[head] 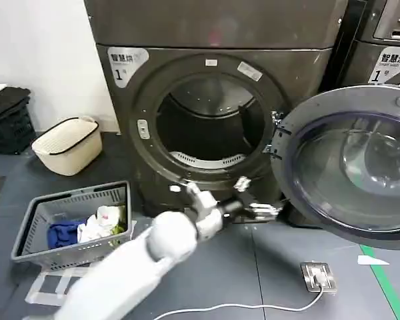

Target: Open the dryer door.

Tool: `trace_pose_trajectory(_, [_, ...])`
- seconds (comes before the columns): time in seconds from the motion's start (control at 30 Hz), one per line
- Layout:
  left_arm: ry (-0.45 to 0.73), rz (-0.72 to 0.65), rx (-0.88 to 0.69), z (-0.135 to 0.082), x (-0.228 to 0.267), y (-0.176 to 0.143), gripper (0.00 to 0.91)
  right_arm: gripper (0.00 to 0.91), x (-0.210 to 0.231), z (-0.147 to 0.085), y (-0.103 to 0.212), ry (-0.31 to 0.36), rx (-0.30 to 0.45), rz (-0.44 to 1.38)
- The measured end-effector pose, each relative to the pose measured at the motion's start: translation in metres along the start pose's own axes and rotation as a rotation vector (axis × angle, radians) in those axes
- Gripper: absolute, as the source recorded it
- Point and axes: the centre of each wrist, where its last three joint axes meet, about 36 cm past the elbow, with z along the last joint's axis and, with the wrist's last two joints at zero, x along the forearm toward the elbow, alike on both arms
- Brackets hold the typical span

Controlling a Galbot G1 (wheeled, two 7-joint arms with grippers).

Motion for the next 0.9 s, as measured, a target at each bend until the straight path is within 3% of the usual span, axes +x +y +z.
trace_pose_trajectory(0.33, [0.163,-0.273,0.061,0.0,0.104,0.039,0.907,0.907,-0.005,-0.005,0.021,-0.002,-0.028,-0.041])
trace_pose_trajectory(0.57, [0.332,-0.512,0.127,-0.015,0.157,0.067,0.907,0.907,-0.006,-0.005,0.024,0.03,-0.081,-0.065])
trace_pose_trajectory(0.9, [0.581,-0.74,0.36,-0.035,0.208,0.104,0.907,0.907,-0.002,0.005,0.031,0.05,-0.105,-0.108])
